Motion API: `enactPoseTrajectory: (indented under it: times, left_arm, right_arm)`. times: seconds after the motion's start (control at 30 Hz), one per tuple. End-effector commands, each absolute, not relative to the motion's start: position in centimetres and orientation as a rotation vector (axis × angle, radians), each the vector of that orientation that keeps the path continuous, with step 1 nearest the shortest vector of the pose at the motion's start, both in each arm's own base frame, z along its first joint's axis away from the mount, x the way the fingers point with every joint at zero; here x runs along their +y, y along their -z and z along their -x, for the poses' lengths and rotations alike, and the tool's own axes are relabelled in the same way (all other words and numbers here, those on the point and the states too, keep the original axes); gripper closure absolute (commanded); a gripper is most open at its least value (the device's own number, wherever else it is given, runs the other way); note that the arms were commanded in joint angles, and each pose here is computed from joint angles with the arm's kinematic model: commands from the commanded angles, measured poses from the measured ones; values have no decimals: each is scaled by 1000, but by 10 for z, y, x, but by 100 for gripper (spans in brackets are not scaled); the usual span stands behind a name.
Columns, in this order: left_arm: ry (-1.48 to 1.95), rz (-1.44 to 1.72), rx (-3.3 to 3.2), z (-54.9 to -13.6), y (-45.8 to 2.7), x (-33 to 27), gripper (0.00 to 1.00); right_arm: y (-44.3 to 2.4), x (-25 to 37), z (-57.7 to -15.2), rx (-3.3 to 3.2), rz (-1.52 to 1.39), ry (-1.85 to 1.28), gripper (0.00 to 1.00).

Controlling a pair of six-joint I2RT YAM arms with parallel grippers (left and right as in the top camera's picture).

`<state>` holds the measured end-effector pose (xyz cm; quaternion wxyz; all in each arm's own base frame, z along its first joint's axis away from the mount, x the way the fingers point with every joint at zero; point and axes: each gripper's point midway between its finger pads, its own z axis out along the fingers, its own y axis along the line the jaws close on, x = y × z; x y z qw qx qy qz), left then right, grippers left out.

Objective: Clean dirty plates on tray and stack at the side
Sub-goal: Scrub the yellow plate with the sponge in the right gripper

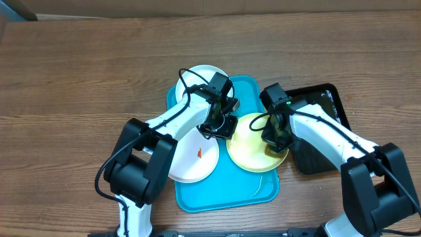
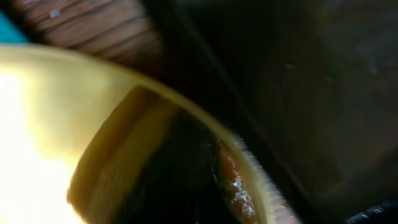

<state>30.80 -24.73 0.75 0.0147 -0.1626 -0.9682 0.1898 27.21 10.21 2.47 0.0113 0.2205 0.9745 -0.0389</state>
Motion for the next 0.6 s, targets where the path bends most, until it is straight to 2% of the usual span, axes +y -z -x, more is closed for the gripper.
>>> enactPoseTrajectory:
  times: [0.0,0.37,0.57]
  left_arm:
    - [-421,417,-3046,-319,7,-212,96]
    - [-444,410,-3034,-319,6,-210,96]
    - [-520,419,-3007,-316,3,-218,96]
  right_arm:
    - [-28,62,-273,2951,-779,346,96]
    - [-104,58,-294,2775,-815,146,96]
    - [-118,26,-302,2739,-840,104,96]
